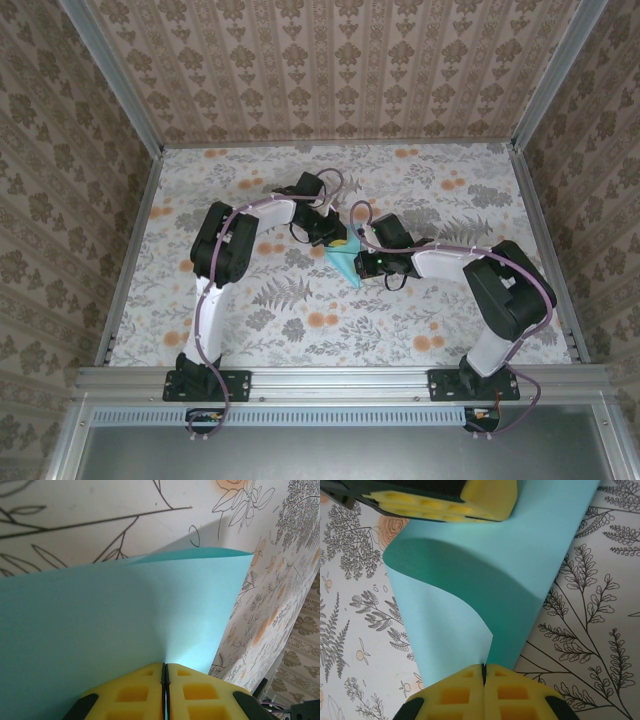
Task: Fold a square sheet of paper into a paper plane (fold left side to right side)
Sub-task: Third fold the triangle at the center of the table.
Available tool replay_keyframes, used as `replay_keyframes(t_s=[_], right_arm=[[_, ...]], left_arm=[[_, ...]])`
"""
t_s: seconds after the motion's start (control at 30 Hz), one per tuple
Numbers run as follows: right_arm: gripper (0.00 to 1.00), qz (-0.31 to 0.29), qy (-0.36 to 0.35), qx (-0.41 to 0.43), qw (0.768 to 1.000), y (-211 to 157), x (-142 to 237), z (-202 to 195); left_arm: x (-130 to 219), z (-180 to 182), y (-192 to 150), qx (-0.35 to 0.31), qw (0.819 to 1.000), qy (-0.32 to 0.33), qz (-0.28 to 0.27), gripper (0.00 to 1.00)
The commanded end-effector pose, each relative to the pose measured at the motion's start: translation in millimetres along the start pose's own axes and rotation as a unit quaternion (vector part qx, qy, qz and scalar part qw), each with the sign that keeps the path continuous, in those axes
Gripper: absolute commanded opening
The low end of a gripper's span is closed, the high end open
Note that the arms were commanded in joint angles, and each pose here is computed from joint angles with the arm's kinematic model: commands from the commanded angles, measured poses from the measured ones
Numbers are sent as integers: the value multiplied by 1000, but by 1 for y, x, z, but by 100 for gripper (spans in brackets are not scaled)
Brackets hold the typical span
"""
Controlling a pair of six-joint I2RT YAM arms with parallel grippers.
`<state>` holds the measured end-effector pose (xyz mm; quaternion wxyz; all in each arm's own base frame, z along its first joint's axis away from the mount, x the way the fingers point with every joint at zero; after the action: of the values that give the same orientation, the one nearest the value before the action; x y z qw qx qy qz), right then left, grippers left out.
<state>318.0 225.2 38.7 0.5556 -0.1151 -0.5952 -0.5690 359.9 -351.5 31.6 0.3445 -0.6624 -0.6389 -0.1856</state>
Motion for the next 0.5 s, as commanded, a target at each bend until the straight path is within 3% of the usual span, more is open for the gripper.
replay_keyframes(t_s=[0.0,0.47], right_arm=[[0,12,-9,1,1000,-7,5,-3],[0,36,-23,0,999,-15,-5,-10]], left_arm=[[-15,29,-6,19,999,41,15,11],[-15,27,-7,19,999,40,16,11]])
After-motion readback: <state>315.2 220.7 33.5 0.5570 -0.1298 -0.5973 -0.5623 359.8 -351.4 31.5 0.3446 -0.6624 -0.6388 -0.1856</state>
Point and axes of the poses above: each hand's point on the last joint's axis, 136 mm out from that joint toward the fingers, its own x axis back along the fingers, its own z axis along the line the jaws close on, y = z × x, the point moved 1 cm from there along x, back along the fingers, and after that the axes turned 14 degrees about x, right-handed, at the moved point
